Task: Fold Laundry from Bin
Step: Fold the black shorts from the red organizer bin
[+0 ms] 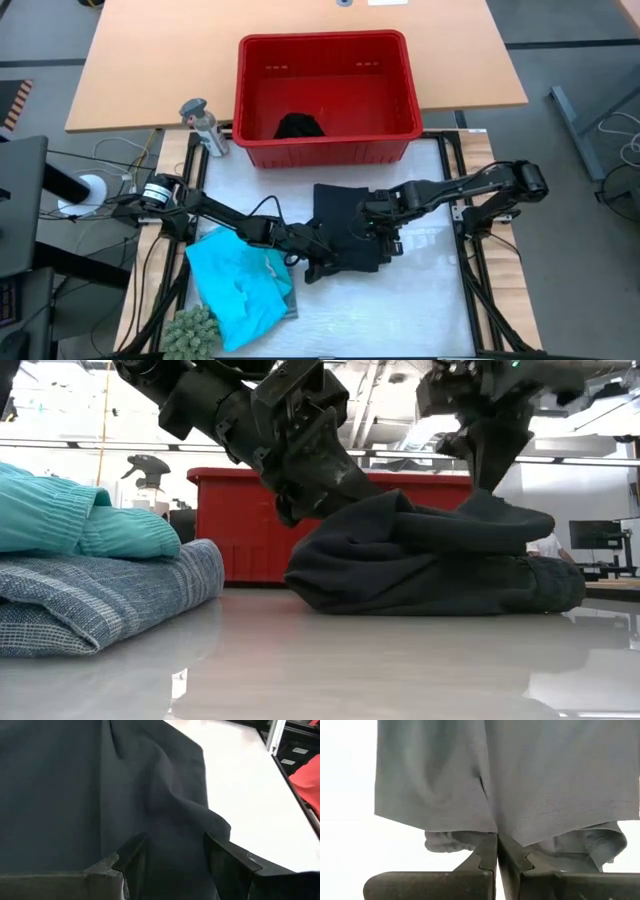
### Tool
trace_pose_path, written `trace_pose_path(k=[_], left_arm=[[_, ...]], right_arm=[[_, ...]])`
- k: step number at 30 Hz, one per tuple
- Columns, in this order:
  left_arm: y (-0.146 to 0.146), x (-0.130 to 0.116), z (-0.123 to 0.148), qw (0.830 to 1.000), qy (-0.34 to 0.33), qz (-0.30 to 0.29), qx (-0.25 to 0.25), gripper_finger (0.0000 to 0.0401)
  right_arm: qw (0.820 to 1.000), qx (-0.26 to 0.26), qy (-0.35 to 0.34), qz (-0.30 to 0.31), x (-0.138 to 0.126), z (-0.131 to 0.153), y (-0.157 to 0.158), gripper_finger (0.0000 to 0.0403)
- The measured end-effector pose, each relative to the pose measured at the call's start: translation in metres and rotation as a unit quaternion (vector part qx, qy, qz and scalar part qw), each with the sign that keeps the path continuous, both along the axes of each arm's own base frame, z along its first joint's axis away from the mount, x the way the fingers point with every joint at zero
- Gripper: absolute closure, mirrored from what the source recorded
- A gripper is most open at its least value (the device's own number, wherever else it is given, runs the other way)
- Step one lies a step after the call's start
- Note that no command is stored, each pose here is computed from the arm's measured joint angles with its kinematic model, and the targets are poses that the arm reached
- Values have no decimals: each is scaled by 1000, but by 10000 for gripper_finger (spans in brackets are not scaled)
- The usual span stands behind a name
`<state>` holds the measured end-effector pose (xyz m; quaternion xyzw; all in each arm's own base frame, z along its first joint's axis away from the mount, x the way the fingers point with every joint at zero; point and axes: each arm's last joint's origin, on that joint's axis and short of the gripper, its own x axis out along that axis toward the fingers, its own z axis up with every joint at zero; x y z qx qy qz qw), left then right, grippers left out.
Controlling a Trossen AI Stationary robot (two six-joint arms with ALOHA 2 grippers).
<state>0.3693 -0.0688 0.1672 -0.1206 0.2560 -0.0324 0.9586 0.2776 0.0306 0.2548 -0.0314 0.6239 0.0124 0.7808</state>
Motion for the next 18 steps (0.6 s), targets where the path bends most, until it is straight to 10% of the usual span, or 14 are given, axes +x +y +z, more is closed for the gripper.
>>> trace_pose_path(k=[18], left_arm=[[-1, 7, -16, 1000, 0, -11, -15, 223]], right_arm=[[980, 1, -136, -146, -61, 66, 7, 345]])
